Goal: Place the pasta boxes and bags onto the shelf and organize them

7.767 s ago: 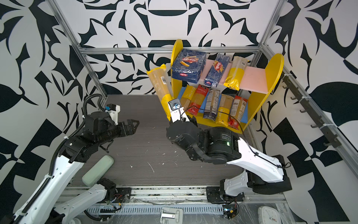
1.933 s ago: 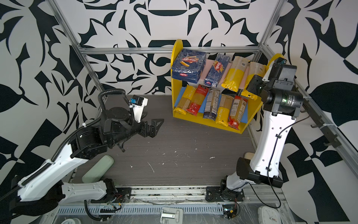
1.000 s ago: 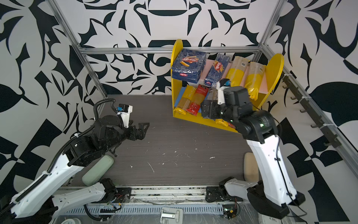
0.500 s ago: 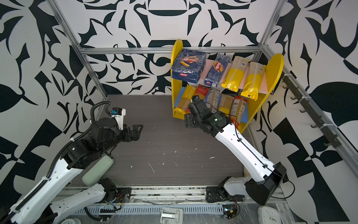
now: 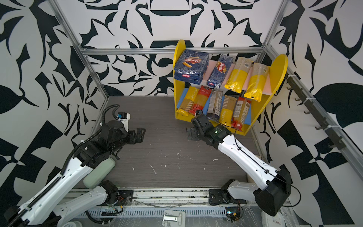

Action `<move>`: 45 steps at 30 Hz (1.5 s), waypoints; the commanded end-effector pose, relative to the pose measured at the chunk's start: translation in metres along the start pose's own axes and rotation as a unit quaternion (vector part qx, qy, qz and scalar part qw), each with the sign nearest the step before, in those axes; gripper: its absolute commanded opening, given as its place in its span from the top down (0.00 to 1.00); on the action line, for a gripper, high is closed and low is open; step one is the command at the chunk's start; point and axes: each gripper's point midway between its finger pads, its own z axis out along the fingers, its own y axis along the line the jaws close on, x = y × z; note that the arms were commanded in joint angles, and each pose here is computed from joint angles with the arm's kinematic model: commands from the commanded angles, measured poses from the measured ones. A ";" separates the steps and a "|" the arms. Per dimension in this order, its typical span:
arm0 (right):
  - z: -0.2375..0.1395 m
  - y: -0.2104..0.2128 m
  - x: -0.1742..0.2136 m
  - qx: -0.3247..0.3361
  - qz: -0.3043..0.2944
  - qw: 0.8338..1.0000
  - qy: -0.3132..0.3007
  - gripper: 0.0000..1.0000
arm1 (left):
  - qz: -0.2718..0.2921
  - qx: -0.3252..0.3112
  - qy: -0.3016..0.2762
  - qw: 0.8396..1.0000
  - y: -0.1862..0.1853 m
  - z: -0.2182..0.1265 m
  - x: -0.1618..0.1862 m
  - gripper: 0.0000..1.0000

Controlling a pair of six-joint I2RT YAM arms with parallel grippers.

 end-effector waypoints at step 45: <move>-0.001 -0.158 0.057 0.175 0.179 0.967 -0.043 0.82 | 0.011 -0.018 -0.009 1.000 0.011 0.069 0.026 0.01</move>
